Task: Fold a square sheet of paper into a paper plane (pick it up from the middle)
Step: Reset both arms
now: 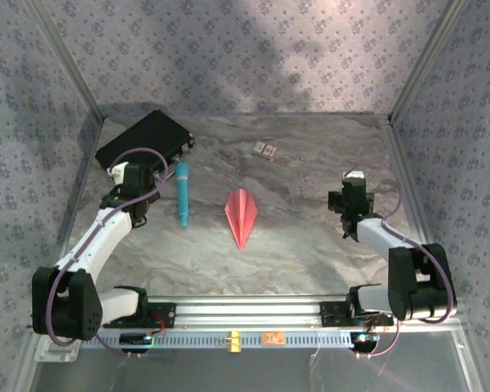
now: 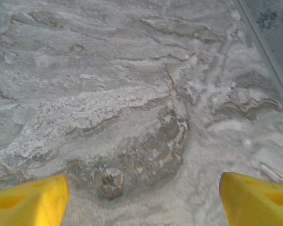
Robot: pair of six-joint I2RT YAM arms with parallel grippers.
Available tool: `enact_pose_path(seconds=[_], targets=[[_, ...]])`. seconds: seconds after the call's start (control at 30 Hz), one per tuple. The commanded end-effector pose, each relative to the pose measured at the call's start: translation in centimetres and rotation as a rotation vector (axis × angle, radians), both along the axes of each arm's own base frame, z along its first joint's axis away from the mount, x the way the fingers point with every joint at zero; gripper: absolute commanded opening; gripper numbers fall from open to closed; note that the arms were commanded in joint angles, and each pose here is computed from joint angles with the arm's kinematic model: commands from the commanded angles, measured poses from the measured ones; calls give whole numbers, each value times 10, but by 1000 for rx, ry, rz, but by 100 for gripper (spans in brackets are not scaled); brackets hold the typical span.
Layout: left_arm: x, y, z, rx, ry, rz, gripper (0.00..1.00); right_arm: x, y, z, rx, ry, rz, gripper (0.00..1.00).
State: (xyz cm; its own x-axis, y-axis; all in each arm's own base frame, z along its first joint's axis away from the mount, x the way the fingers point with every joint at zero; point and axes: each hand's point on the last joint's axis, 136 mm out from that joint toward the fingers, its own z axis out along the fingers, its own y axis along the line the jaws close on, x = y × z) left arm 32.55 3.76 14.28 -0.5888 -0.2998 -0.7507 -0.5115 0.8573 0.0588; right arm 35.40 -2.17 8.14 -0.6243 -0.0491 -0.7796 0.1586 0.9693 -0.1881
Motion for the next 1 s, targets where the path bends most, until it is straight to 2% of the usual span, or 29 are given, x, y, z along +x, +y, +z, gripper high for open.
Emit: enact_pose_path(seconds=[0.0, 0.1, 0.2, 0.33, 0.37, 0.4, 0.53, 0.77, 0.9, 0.93, 0.97], targets=[[14, 6, -3, 125, -22, -79, 100, 25, 13, 26, 6, -222, 156, 83], [26, 1, -12, 165, -81, -145, 100, 23, 21, 28, 102, -278, 238, 82], [39, -8, -20, 167, -145, -209, 100, 21, 29, 16, 89, -323, 281, 83], [58, -33, -24, 137, -253, -352, 100, 32, 15, 5, 73, -270, 184, 84], [61, -38, -29, 141, -233, -392, 100, 36, 7, 3, 84, -263, 140, 97], [63, -42, -35, 140, -223, -417, 100, 37, 0, 2, 108, -253, 111, 99], [64, -54, -35, 150, -240, -511, 100, 37, -2, 3, 95, -262, 97, 99], [61, -55, -33, 159, -341, -581, 100, 36, -2, 3, 99, -258, 97, 99], [65, -39, -44, 80, -348, -539, 100, 37, -2, 4, 100, -262, 97, 99], [68, -35, -54, 59, -361, -529, 100, 37, -2, 3, 101, -259, 97, 99], [73, -30, -48, 67, -402, -505, 100, 36, -2, 3, 101, -258, 99, 99]])
